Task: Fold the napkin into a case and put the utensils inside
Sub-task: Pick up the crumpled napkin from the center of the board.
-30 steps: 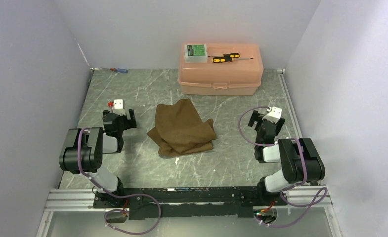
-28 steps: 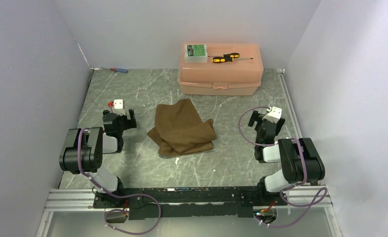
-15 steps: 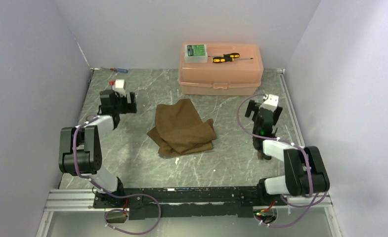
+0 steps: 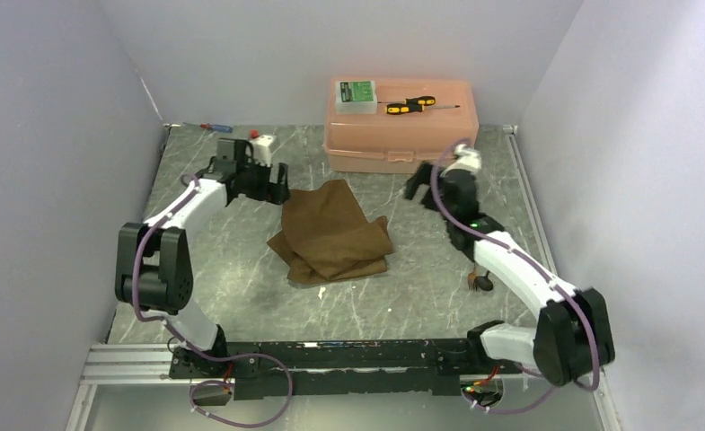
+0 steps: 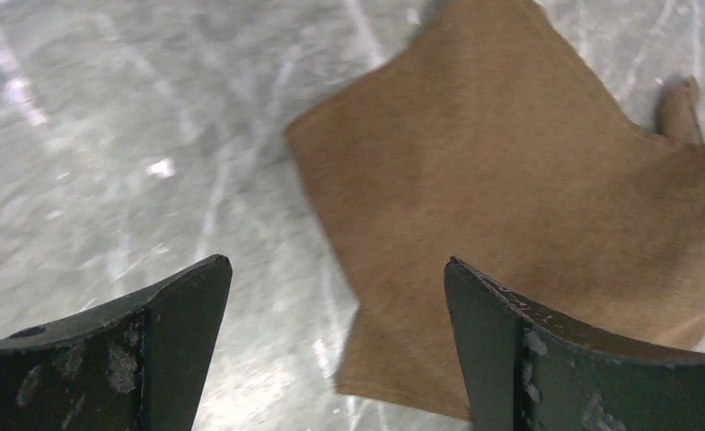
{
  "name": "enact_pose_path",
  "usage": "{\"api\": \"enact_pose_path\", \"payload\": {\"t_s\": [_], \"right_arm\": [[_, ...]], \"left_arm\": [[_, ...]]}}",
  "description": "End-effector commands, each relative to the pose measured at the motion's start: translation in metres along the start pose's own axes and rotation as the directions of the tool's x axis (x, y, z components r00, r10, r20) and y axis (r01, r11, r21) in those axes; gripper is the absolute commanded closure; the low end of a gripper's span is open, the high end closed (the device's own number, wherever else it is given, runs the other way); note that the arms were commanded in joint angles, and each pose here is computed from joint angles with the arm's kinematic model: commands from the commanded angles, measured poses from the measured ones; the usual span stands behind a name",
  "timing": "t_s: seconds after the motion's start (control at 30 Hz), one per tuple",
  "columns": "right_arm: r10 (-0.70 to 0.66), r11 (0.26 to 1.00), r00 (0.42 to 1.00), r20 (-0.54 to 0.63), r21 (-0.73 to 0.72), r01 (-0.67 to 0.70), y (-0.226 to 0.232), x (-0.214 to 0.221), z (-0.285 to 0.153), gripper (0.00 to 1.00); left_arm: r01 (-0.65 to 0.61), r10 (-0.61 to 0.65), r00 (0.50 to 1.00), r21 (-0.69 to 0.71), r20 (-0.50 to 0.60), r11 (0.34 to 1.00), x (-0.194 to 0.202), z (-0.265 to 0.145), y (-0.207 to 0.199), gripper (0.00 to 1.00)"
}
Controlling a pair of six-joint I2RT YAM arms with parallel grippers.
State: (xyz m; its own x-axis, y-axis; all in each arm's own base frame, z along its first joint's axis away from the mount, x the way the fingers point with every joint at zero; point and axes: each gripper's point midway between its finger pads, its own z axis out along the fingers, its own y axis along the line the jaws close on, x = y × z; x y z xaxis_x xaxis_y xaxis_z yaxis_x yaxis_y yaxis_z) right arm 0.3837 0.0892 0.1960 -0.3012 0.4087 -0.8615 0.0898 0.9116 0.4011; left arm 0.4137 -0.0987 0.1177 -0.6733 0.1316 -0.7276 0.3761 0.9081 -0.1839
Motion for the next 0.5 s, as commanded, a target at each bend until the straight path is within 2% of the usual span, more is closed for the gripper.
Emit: {"api": "enact_pose_path", "payload": {"t_s": [0.0, 0.13, 0.27, 0.4, 0.47], "right_arm": [[-0.175, 0.984, 0.958, -0.227, -0.058, 0.166, 0.042, 0.071, -0.010, 0.00], [-0.309, 0.949, 0.894, -0.325, -0.159, 0.271, 0.076, 0.123, -0.015, 0.00], [-0.357, 0.933, 0.857, -0.372, -0.178, 0.312, 0.082, 0.146, -0.006, 0.01], [-0.384, 0.920, 0.831, -0.403, -0.239, 0.310, 0.095, 0.159, 0.002, 0.06], [-0.393, 0.915, 0.815, -0.425, -0.266, 0.303, 0.100, 0.168, 0.005, 0.12]], "left_arm": [[-0.012, 0.018, 0.991, 0.042, -0.129, 0.999, 0.023, 0.020, -0.023, 0.06], [0.000, 0.008, 0.976, 0.036, -0.216, 0.999, 0.045, 0.038, -0.017, 0.14], [-0.007, 0.014, 0.972, 0.027, -0.236, 1.000, 0.052, 0.047, -0.011, 0.22], [0.025, -0.006, 0.972, 0.076, -0.233, 0.997, 0.052, 0.053, -0.020, 0.38], [0.050, -0.021, 0.974, 0.123, -0.227, 0.991, 0.052, 0.056, -0.029, 0.49]]}}
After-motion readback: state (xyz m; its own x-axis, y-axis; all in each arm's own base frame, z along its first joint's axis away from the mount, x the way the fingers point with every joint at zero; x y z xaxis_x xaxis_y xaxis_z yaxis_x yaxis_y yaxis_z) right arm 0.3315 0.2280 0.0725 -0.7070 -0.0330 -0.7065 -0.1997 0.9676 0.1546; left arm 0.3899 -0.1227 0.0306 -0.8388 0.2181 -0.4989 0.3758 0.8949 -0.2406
